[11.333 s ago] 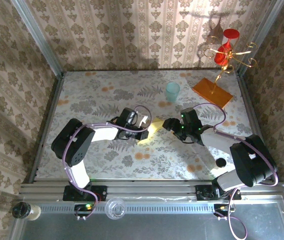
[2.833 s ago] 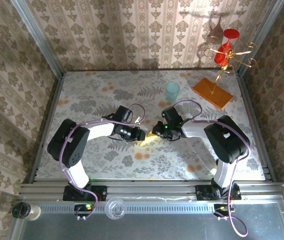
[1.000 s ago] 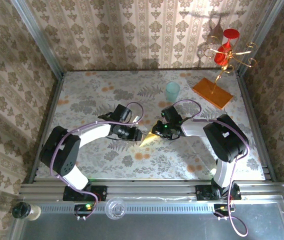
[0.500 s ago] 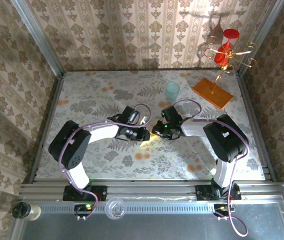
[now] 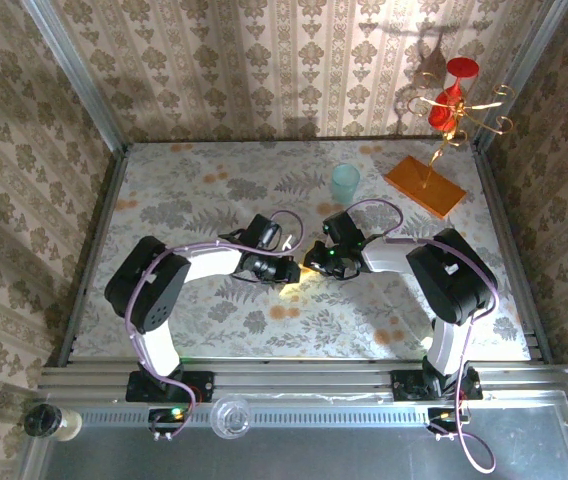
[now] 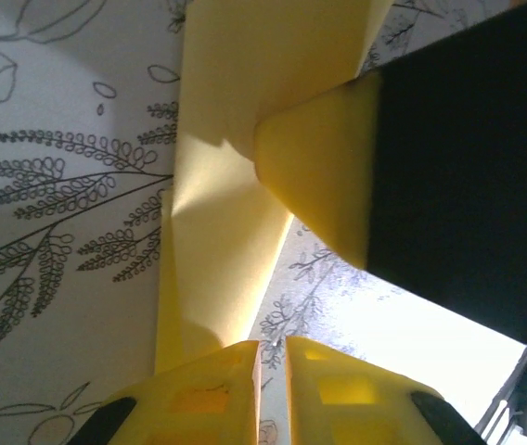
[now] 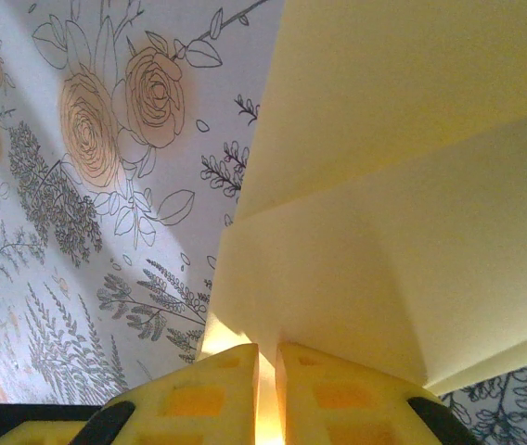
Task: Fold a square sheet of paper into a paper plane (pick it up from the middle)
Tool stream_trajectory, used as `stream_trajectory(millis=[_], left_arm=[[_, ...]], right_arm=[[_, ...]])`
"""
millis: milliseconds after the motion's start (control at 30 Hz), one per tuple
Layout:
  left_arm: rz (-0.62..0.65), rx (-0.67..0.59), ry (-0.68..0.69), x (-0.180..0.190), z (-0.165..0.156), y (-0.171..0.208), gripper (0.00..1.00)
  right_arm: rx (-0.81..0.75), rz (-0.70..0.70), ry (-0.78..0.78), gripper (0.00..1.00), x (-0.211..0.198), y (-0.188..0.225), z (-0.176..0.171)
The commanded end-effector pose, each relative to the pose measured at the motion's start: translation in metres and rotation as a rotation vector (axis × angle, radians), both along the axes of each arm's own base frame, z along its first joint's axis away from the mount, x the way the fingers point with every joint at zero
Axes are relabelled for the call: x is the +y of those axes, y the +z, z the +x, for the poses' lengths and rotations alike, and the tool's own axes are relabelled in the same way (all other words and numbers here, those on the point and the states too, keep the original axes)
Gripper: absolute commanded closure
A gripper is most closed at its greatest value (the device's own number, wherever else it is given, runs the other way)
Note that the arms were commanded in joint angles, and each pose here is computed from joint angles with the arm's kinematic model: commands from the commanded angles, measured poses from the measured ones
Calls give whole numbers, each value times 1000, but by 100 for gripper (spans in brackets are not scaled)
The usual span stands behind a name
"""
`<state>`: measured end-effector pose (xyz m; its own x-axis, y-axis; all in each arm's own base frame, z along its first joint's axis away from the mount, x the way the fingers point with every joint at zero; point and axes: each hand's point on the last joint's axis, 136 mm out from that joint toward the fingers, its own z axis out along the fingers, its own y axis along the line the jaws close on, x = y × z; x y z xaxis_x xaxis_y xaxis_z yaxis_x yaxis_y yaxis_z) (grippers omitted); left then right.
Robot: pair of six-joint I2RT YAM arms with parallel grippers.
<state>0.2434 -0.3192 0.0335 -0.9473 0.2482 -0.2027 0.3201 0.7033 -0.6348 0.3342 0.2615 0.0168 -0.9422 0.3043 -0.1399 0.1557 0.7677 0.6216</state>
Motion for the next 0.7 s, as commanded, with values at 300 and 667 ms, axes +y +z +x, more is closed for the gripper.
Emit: stream_trajectory(millis=[300, 667], left_arm=[[60, 13, 2, 8, 1, -13, 85], [113, 47, 2, 21, -4, -28, 88]], right_arm=[[89, -72, -42, 84, -17, -26, -10], [101, -95, -45, 84, -22, -30, -11]])
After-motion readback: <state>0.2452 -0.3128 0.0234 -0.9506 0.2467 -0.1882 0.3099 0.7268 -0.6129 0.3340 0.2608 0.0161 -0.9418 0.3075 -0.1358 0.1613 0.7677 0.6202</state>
